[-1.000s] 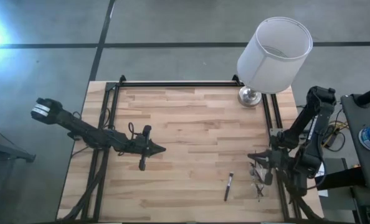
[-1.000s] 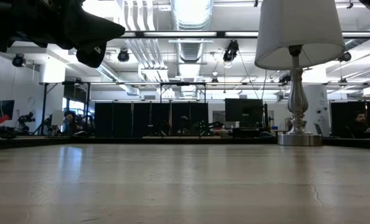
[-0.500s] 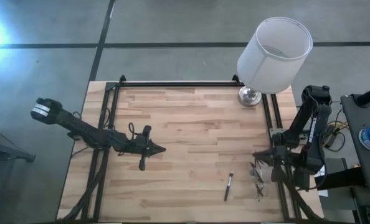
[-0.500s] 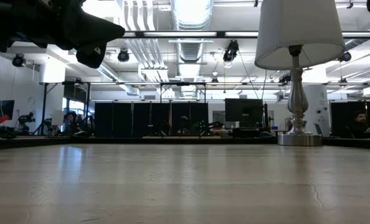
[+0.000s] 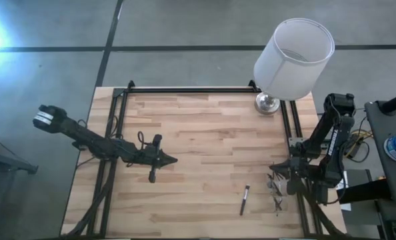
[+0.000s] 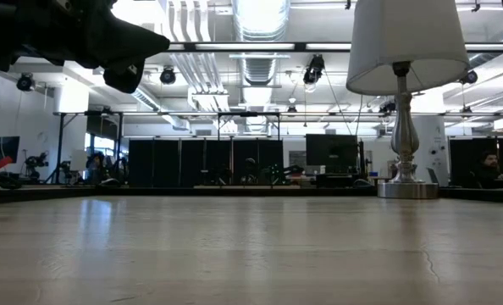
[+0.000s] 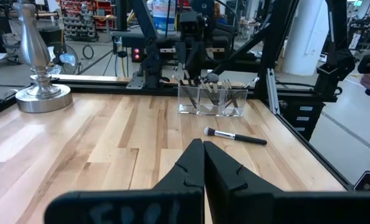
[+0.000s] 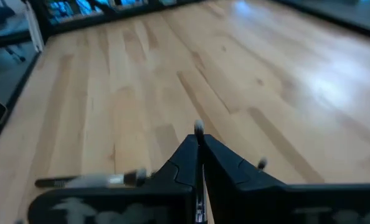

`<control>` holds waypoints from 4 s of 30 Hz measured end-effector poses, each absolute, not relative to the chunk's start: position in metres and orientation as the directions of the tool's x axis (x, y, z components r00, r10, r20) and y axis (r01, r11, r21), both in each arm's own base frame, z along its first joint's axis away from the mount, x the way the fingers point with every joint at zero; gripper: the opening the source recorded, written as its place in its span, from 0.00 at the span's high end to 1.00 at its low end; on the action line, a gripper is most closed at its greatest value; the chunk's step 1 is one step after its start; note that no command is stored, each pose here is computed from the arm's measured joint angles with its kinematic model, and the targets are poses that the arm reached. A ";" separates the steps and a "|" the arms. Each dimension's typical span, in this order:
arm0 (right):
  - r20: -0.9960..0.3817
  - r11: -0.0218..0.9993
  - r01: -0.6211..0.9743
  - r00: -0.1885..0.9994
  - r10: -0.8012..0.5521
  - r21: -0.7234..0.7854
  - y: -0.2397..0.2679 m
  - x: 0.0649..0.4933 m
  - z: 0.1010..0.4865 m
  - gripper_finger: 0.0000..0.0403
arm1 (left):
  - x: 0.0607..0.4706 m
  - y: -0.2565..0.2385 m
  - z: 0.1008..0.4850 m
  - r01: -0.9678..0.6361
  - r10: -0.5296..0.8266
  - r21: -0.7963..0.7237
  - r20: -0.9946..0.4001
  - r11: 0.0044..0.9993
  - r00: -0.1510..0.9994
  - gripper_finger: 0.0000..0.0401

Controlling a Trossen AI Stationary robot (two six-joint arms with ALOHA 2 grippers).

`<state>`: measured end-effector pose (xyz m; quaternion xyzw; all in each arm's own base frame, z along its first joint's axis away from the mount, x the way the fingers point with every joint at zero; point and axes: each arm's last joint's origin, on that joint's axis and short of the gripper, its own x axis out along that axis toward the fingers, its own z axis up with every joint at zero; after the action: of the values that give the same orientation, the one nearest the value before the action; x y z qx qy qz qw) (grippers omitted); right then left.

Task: Put items in baskets/containers
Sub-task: Put the eyeshadow brush into the transparent organizer, then put the powder brush into the transparent organizer

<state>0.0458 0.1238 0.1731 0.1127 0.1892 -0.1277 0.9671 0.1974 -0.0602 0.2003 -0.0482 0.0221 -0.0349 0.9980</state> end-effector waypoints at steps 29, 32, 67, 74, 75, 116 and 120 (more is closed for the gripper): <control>-0.355 0.945 0.313 0.897 -0.263 0.091 0.160 0.084 0.234 0.94 | 0.198 -0.060 0.200 0.064 -0.068 -0.094 -0.042 0.994 0.997 1.00; -0.427 0.931 0.358 0.854 -0.298 0.067 0.165 0.110 0.244 0.97 | 0.198 -0.059 0.200 0.063 -0.068 -0.094 -0.042 0.994 0.997 1.00; -0.966 0.451 0.892 0.099 -0.239 -0.020 0.234 0.270 0.214 0.72 | 0.197 -0.059 0.194 0.053 -0.067 -0.128 -0.107 0.990 0.992 1.00; -0.982 0.729 0.671 0.005 -0.190 -0.137 0.200 0.291 0.214 0.67 | 0.197 -0.059 0.194 0.053 -0.067 -0.128 -0.108 0.990 0.992 1.00; -0.982 0.767 0.625 0.001 -0.187 -0.145 0.197 0.293 0.214 0.67 | 0.197 -0.059 0.194 0.053 -0.067 -0.128 -0.108 0.990 0.992 1.00; -0.978 0.999 -0.041 -0.207 0.014 0.023 0.155 0.286 0.148 0.77 | 0.197 -0.059 0.191 0.050 -0.066 -0.120 -0.132 0.992 0.989 1.00; -0.977 0.999 -0.042 -0.215 0.006 0.015 0.154 0.284 0.142 0.77 | 0.197 -0.059 0.191 0.050 -0.066 -0.120 -0.132 0.992 0.989 1.00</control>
<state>0.2836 0.1537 0.1417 -0.0115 0.7793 0.0190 0.6262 0.1968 -0.0593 0.1913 -0.0581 0.0683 -0.0293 0.9955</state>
